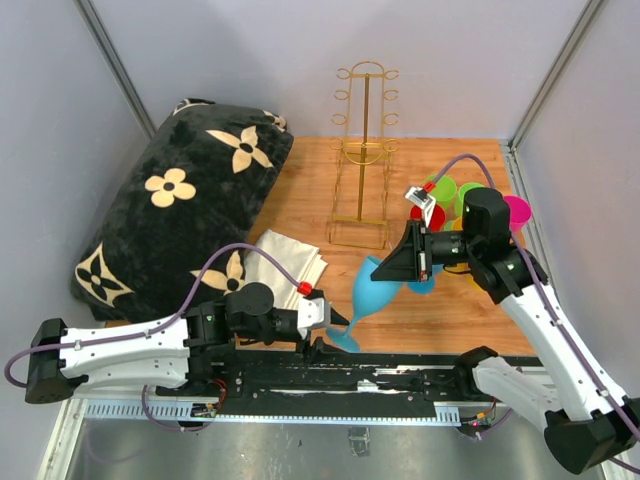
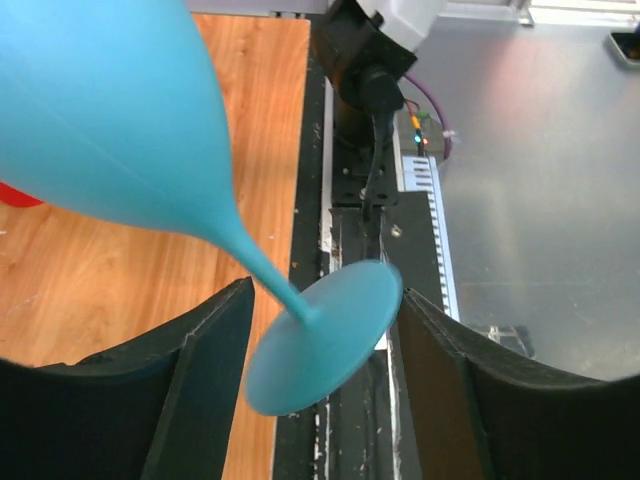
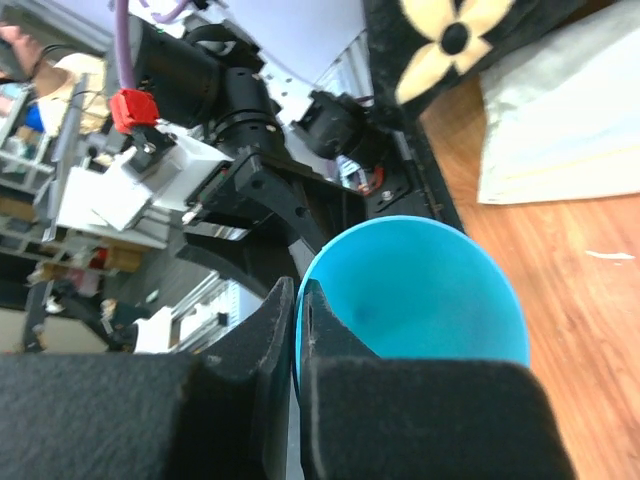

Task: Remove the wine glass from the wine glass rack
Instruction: Place the wine glass at the center of the board.

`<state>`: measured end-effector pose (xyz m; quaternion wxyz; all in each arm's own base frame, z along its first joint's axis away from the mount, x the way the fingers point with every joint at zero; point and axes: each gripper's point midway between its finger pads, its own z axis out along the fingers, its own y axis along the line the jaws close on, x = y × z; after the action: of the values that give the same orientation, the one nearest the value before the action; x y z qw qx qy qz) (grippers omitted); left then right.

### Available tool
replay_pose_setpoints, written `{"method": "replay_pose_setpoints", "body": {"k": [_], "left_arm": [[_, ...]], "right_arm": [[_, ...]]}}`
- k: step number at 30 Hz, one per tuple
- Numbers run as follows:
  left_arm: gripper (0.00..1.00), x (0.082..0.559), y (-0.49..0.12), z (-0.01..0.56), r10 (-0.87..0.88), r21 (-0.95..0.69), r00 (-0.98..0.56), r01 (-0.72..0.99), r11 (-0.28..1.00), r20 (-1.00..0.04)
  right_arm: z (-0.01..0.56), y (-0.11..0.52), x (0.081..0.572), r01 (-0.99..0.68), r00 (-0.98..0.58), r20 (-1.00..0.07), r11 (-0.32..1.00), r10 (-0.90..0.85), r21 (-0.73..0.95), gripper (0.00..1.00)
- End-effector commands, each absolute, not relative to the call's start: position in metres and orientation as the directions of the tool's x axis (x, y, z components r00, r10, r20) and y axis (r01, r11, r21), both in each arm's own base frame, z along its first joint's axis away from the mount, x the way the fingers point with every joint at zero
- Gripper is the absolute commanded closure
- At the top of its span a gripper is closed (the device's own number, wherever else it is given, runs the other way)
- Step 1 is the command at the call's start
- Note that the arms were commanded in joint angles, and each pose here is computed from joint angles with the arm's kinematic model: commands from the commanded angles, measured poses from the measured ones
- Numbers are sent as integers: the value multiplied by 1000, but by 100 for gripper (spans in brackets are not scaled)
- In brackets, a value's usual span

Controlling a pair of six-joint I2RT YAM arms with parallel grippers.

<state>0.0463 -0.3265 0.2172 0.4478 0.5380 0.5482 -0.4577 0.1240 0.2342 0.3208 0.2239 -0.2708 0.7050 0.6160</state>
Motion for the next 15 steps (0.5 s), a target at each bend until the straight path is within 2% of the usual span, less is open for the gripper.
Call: {"method": "replay_pose_setpoints", "body": {"k": [1,4,6,9,10,12,15], "left_arm": [[32,66,-338,255,71,-20,-27,995,99,-997],[29,85,-331,243,122,-30,-59,974,224,-991],[28,95,-324,236,143,-34,-79,956,291,-987],[26,97,-316,235,128,-54,-100,946,321,-987],[22,96,-315,237,112,-62,-102,946,319,-988],[2,96,-312,242,69,-86,-115,940,330,-991],[0,103,-307,249,6,-147,-161,912,383,-987]], "right_arm": [[316,225,136,-728,-669,-741,256,-64,635,99],[304,209,150,-731,-611,-789,426,-60,533,99],[302,199,154,-729,-578,-813,493,-71,475,99],[298,185,158,-718,-535,-841,570,-83,400,99],[296,182,158,-717,-521,-849,586,-91,377,99],[291,176,160,-716,-496,-861,613,-110,334,99],[279,167,160,-719,-466,-870,643,-163,265,99]]}}
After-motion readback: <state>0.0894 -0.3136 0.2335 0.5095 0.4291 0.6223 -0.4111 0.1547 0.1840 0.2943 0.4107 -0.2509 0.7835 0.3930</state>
